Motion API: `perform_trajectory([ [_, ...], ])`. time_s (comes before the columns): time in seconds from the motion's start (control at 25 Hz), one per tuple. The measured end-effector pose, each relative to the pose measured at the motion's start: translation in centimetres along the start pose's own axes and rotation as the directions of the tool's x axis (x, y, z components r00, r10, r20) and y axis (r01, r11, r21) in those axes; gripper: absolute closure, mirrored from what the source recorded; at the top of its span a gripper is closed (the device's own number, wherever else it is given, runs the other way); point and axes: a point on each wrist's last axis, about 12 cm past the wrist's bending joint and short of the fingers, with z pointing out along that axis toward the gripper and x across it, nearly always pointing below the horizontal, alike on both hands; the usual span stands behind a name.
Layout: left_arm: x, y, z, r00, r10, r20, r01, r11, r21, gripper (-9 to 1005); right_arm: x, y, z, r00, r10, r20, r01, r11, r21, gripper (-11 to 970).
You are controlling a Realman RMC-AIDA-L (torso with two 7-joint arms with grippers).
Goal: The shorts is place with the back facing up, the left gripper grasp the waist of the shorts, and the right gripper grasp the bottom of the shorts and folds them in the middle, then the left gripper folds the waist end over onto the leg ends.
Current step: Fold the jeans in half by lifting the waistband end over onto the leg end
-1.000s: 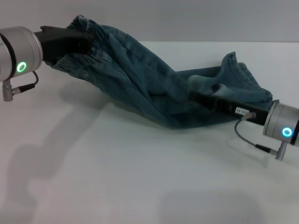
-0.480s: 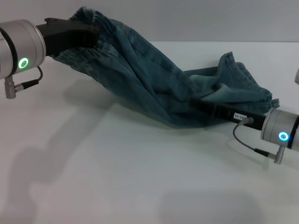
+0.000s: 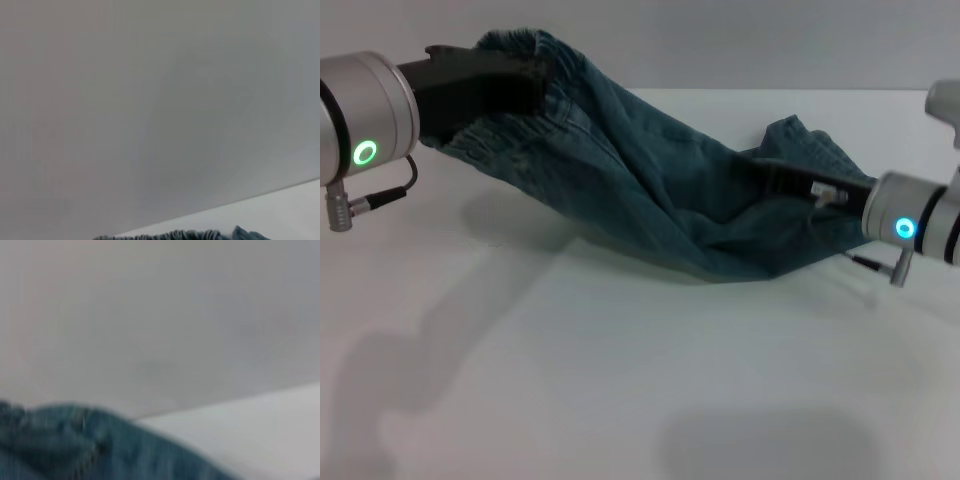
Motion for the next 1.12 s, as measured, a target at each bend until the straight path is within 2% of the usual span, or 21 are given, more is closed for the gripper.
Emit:
perform_trajectory([
  [0.2,0.3,-0.2,-0.1,1.000,0.003,-0.009,-0.003,1.000,0.013,951,-2.8,0.5,1.1,0.997,-0.072,0.040,0.071,0.997,0.023,938],
  [0.36,0.4,-0.1,-0.1,1.000,0.005,-0.009,-0.005,1.000,0.017,951,-3.5,1.0,1.6,0.994,-0.103,0.041,0.103,0.995,0.014,936],
  [0.48,0.4,0.0,-0.1,1.000,0.011,-0.009,-0.011,1.000,0.016,951,-2.4,1.5,1.3,0.992,-0.120,0.028,0.121,0.992,-0.045,935],
  [0.64,0.3,0.0,-0.1,1.000,0.017,-0.003,-0.017,1.000,0.017,951,0.2,2.1,0.8,0.998,-0.058,0.001,0.057,0.990,-0.132,934],
  [0.88,-0.5,-0.7,0.0,0.999,0.030,0.036,-0.032,0.999,0.040,951,1.6,2.9,0.8,0.999,-0.012,-0.031,0.006,0.981,-0.194,932],
  [1.12,-1.0,-1.3,0.0,0.996,0.034,0.078,-0.041,0.996,0.080,951,1.3,4.4,2.3,0.997,-0.032,-0.070,0.014,0.971,-0.238,930],
])
